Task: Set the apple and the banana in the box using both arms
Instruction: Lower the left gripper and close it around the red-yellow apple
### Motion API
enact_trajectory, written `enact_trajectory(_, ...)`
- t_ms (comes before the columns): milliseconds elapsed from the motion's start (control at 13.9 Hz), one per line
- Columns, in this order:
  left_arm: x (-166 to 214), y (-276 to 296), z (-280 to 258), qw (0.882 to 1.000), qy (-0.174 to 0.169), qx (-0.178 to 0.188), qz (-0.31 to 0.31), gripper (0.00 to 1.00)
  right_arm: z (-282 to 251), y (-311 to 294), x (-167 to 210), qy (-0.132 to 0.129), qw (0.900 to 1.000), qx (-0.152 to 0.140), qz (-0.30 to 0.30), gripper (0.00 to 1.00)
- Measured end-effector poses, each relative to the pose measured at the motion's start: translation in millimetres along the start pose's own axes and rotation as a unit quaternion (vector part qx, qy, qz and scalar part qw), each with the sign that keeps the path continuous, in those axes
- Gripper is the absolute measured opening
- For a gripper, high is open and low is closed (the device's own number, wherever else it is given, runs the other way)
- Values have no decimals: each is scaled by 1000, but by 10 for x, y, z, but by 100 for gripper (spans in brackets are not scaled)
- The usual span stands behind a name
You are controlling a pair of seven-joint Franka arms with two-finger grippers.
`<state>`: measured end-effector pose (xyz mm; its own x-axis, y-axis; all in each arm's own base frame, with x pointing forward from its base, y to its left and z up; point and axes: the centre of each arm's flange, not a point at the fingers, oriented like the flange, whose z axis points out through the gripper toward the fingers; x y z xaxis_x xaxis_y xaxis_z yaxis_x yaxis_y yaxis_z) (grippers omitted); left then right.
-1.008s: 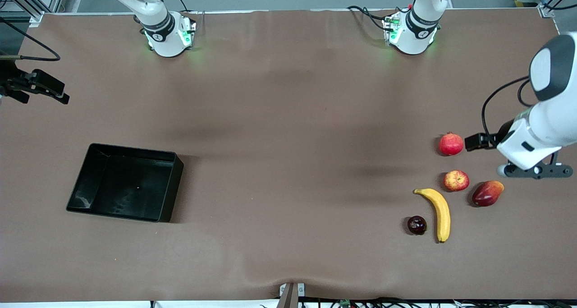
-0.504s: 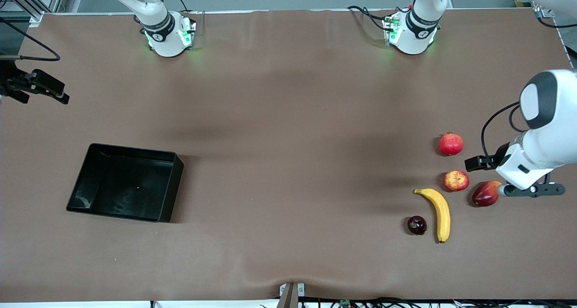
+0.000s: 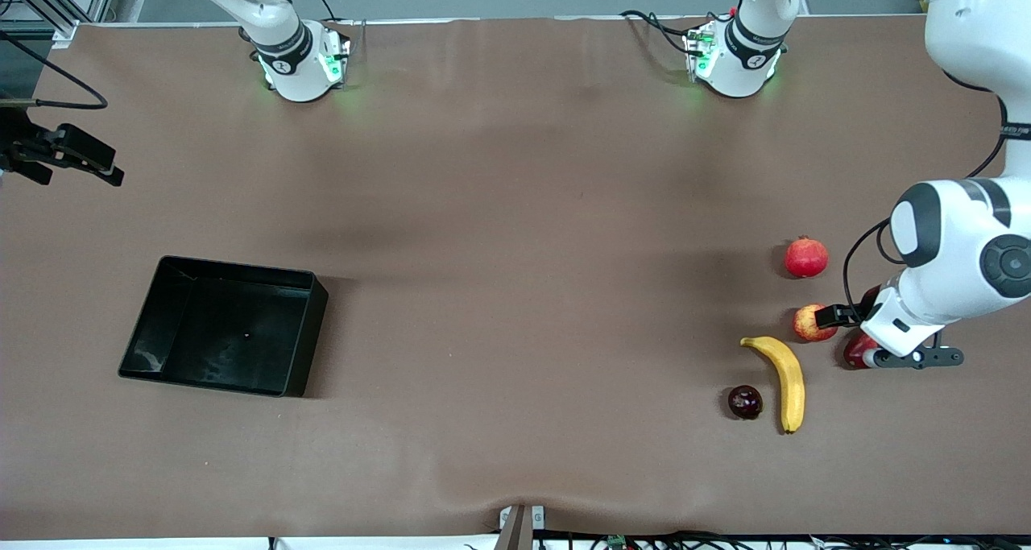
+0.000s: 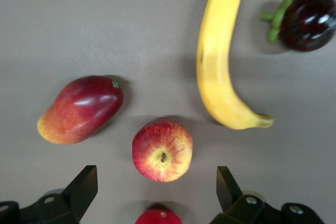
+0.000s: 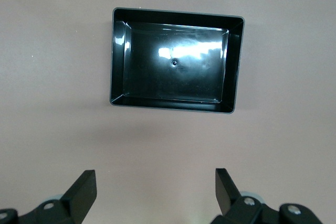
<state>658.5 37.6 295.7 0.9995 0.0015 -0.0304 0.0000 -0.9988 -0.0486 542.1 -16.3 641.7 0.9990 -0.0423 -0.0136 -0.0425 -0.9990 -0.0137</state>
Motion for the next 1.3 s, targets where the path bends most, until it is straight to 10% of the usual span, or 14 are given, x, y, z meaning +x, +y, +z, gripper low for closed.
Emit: enact_trajectory(1296,-188,-85,984,1000,15,-11,5,96,0,0,0,0,1000,0,0,100)
